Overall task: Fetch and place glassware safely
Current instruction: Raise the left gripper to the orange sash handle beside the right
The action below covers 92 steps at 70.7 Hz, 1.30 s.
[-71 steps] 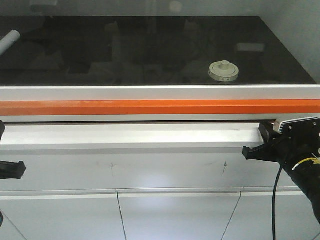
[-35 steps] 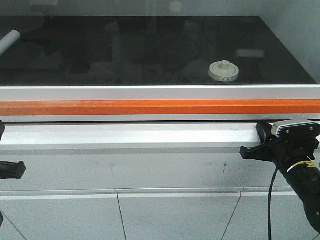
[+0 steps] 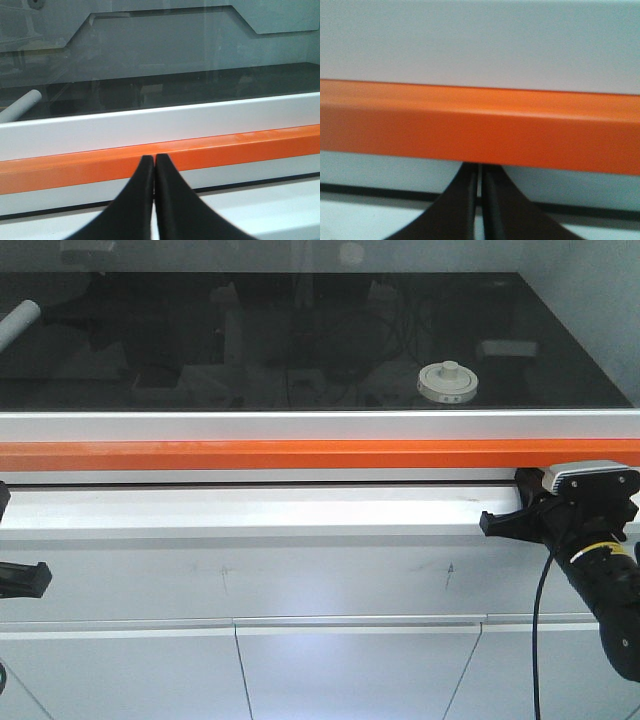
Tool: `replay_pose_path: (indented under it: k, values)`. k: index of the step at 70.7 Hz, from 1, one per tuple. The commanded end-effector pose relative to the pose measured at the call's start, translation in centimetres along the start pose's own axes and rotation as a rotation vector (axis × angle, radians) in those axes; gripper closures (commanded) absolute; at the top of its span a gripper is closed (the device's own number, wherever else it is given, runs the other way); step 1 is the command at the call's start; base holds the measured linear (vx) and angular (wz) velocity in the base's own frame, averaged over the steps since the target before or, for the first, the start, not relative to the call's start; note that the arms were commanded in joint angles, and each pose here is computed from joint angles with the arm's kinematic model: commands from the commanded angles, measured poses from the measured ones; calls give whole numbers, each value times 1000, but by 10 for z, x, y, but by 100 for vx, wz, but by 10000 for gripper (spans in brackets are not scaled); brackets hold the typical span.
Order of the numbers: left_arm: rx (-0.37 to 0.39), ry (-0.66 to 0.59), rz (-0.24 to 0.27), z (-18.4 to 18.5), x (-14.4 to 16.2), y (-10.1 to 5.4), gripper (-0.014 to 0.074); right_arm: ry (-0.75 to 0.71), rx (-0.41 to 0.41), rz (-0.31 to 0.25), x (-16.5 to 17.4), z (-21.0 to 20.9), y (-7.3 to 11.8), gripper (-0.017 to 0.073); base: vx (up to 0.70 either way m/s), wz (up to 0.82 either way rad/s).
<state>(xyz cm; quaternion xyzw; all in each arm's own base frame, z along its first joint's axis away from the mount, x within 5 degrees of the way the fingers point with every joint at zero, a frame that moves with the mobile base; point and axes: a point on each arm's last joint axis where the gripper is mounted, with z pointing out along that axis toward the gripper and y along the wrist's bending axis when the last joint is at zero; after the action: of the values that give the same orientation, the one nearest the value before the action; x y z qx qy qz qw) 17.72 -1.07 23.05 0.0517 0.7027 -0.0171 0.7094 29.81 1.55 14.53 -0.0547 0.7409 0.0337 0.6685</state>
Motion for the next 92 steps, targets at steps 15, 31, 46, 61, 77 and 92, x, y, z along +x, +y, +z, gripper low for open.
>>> replay_pose_path:
  k: [15, 31, 46, 61, 77, 92]
  values:
    - [2, -112, -8, 2, -15, 0, 601, -186, -1, -15, -30, 8, -2, 560, 0, 0]
    - [4, -37, -11, 10, -4, 0, 601, -185, -10, -19, -30, 8, -1, 560, 0, 0]
    - [14, -10, 54, 28, 18, -1, 601, -185, -16, -22, -30, 8, -1, 560, 0, 0]
    - [-36, -27, 20, 43, 34, 4, 601, -185, -16, -22, -30, 8, -1, 560, 0, 0]
    - [-39, 19, 33, 67, 46, 6, 601, -184, -15, -21, -30, 8, -1, 560, 0, 0]
    - [-39, 26, 32, 88, 51, 7, 601, -184, -15, -21, -30, 8, -1, 560, 0, 0]
